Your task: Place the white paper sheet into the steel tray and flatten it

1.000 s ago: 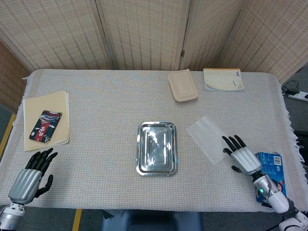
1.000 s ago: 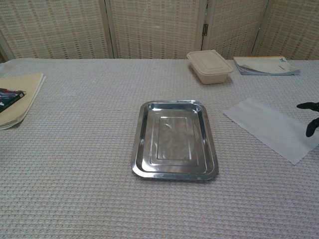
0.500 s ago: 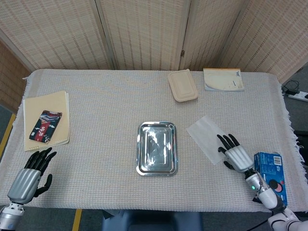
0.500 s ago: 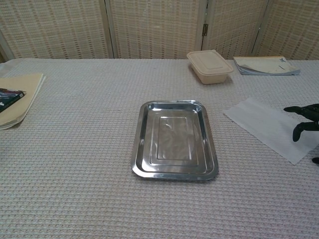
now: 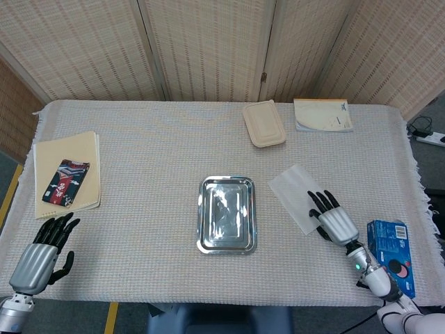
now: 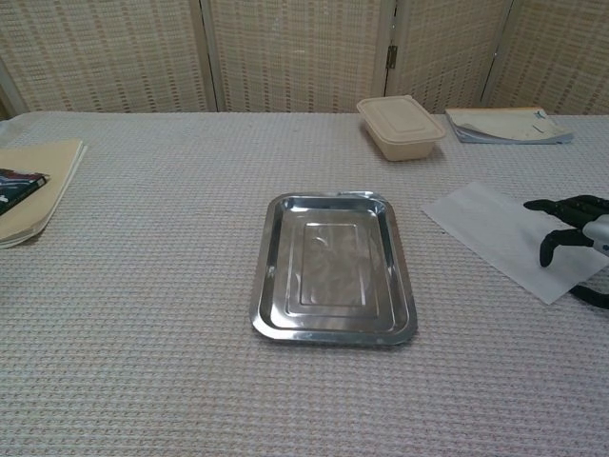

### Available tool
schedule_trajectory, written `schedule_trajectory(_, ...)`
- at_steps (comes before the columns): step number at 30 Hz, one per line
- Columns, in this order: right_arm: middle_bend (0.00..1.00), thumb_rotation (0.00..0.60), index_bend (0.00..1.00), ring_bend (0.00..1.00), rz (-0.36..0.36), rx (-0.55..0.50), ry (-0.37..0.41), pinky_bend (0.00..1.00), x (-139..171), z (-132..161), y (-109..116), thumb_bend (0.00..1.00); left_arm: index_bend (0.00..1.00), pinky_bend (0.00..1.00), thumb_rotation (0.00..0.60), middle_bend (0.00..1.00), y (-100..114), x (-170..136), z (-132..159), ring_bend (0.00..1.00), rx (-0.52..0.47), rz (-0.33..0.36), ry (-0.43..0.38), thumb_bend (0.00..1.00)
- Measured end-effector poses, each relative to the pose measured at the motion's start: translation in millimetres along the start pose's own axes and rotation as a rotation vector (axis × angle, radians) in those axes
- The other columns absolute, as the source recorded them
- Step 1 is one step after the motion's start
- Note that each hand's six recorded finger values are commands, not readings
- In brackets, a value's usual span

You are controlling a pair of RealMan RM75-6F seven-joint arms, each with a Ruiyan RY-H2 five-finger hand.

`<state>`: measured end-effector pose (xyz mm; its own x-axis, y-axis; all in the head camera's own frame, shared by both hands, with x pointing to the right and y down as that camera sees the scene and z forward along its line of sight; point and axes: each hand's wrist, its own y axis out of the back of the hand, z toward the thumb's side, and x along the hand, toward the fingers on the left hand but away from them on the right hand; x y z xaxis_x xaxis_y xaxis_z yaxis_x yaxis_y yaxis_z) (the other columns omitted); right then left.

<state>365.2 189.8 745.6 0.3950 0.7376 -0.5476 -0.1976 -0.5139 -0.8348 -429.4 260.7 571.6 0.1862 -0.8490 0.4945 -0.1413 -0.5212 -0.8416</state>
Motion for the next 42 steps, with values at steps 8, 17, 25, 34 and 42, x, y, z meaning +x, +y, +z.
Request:
schedule_trajectory(8, 0.02, 0.600, 0.56, 0.00, -0.010, -0.019, 0.010, 0.00, -5, 7, 0, 0.51, 0.00, 0.00, 0.600, 0.00, 2, -1, 0, 0.00, 0.003, 0.008, 0.000, 0.67)
schedule_trajectory(17, 0.10, 0.600, 0.66, 0.04, -0.069, -0.057, 0.018, 0.00, -4, 9, 10, 0.53, 0.00, 0.00, 0.600, 0.00, 4, -2, 1, 0.00, 0.006, 0.022, -0.009, 0.67)
schedule_trajectory(25, 0.11, 0.600, 0.67, 0.05, -0.211, -0.141, -0.034, 0.00, -3, -1, 36, 0.53, 0.00, 0.00, 0.600, 0.00, 3, -2, 2, 0.00, 0.006, 0.021, -0.012, 0.67)
schedule_trajectory(34, 0.14, 0.600, 0.67, 0.08, -0.494, -0.378, -0.115, 0.00, -9, 5, 78, 0.55, 0.00, 0.00, 0.600, 0.00, 1, -2, 2, 0.00, 0.007, 0.011, -0.012, 0.67)
schedule_trajectory(42, 0.14, 0.600, 0.67, 0.09, -0.608, -0.459, -0.043, 0.00, -48, 49, 113, 0.55, 0.00, 0.00, 0.600, 0.00, 2, -3, 4, 0.00, -0.001, 0.007, -0.014, 0.67)
